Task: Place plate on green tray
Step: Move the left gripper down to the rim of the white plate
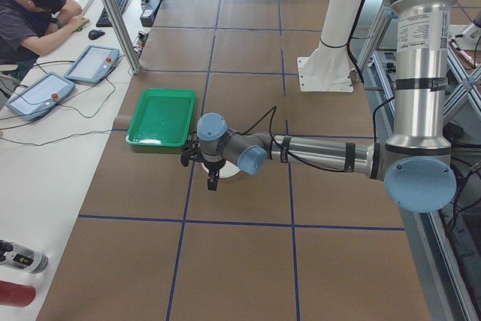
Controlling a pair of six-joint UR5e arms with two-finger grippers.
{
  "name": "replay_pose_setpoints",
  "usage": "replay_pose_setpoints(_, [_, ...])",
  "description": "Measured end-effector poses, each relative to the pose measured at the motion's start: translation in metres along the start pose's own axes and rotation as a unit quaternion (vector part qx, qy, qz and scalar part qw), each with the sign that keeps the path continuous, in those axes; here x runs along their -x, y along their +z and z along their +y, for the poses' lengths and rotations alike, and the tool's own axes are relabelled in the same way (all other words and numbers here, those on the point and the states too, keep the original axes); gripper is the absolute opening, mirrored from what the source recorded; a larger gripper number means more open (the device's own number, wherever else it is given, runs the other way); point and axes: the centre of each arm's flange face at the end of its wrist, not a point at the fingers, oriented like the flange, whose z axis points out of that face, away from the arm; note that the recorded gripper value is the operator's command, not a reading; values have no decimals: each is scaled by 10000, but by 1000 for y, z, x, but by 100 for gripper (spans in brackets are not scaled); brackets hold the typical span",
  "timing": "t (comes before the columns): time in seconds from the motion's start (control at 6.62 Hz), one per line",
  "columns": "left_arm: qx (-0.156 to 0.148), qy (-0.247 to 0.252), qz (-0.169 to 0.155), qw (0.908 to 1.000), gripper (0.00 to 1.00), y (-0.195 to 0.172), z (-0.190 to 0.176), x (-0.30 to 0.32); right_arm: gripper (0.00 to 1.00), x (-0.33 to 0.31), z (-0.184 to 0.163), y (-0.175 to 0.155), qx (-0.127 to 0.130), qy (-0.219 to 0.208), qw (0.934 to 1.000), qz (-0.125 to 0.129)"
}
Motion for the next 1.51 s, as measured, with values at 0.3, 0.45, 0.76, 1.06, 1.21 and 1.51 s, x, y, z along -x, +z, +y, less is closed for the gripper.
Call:
replay_pose_setpoints(0.3, [-39,-100,26,9999,100,37,2,-13,100,0,0,0,2,2,10000,0])
replay_pose_setpoints(0.45, [-9,-149,76,9999,100,53,1,-21,100,0,0,0,2,1,10000,0])
replay_pose_setpoints(0.76, [105,-165,103,9998,98,76,-3,-34,100,0,0,0,1,0,10000,0])
replay_pose_setpoints(1.06, [159,-175,86,9997,79,86,-9,-36,100,0,0,0,3,3,10000,0])
replay_pose_setpoints(1.21, [169,-174,83,9997,79,88,-11,-36,100,0,0,0,3,3,10000,0])
replay_pose_setpoints(1.51, [220,-134,85,9996,79,94,-9,-41,100,0,0,0,2,2,10000,2])
